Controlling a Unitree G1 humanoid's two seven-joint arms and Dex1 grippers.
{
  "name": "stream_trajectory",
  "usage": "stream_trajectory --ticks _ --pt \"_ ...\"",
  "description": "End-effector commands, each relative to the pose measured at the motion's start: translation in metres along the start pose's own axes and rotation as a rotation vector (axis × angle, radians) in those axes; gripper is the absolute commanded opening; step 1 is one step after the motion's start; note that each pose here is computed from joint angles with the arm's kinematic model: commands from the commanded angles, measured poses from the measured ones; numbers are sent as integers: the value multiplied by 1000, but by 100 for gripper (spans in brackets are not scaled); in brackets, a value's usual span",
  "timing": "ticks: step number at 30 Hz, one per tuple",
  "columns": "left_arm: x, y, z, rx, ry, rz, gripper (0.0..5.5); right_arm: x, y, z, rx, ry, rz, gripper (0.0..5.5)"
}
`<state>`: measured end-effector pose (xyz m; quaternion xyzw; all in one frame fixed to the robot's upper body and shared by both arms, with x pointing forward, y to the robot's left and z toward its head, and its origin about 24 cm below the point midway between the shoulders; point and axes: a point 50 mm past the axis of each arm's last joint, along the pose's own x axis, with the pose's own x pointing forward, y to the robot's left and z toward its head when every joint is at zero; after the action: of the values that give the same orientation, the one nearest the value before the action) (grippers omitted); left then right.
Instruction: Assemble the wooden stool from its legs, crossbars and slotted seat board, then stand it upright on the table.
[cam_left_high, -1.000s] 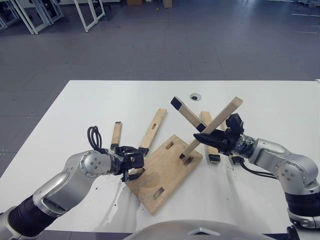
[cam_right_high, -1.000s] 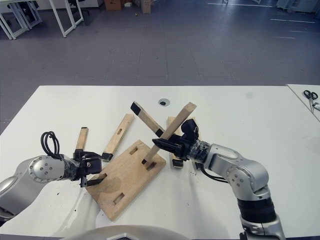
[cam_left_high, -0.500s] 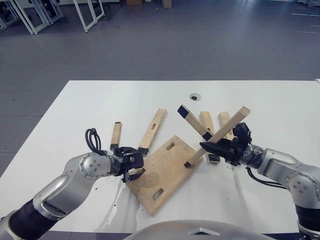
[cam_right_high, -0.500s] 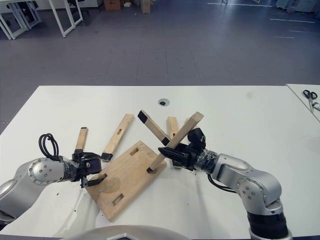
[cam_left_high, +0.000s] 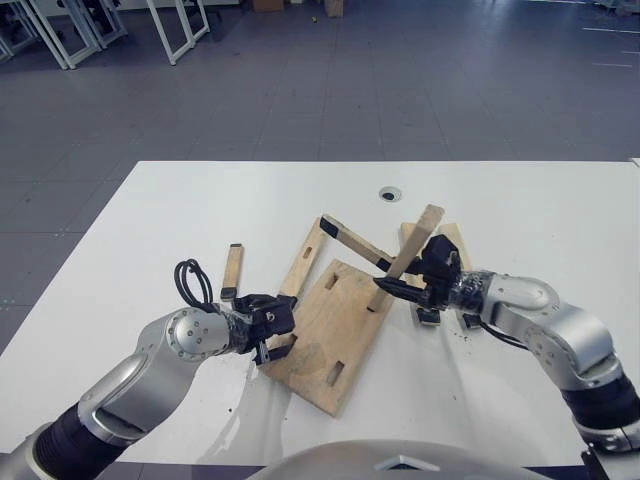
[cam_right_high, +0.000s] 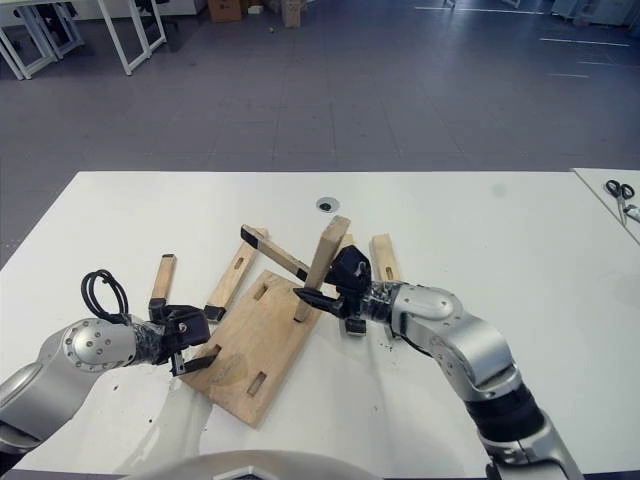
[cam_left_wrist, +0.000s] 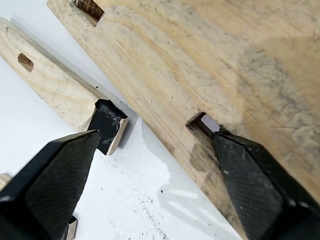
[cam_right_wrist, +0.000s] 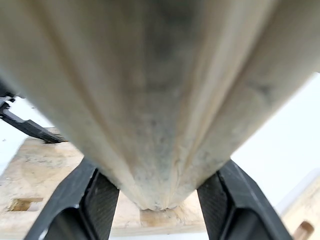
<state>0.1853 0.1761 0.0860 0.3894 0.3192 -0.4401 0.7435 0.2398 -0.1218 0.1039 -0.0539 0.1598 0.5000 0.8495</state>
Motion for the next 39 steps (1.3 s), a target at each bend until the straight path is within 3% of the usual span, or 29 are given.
stream_trajectory --ticks 1,5,11,14,18,21,23,27,32,34,39 --pt "16 -16 4 -79 -26 -110 418 2 -12 -102 295 434 -56 203" --pt "17 -13 7 -81 -36 -106 418 -5 -29 -117 384 411 -52 203" --pt "18 -13 9 -88 -37 -99 418 8 -37 -44 67 194 -19 203" --pt "19 -15 9 -95 -38 -98 418 10 -35 -29 18 145 -19 203" --pt "19 -16 9 -108 -34 -95 418 5 -46 -17 14 101 -112 294" --pt "18 -17 7 -122 -27 -91 418 -16 -57 -9 -9 123 -169 346" --pt "17 -20 4 -151 -18 -84 418 -50 -61 -6 -50 214 -199 392" --pt "15 -31 0 -234 -18 -62 418 -93 -58 9 -63 287 -222 392" --pt "18 -36 -2 -275 -12 -38 418 -106 -48 19 9 262 -182 392" --pt "19 -36 -4 -279 -9 -30 418 -107 -69 36 25 130 -381 392" --pt "22 -34 -3 -300 -15 -22 418 -88 -78 135 106 -478 -651 292"
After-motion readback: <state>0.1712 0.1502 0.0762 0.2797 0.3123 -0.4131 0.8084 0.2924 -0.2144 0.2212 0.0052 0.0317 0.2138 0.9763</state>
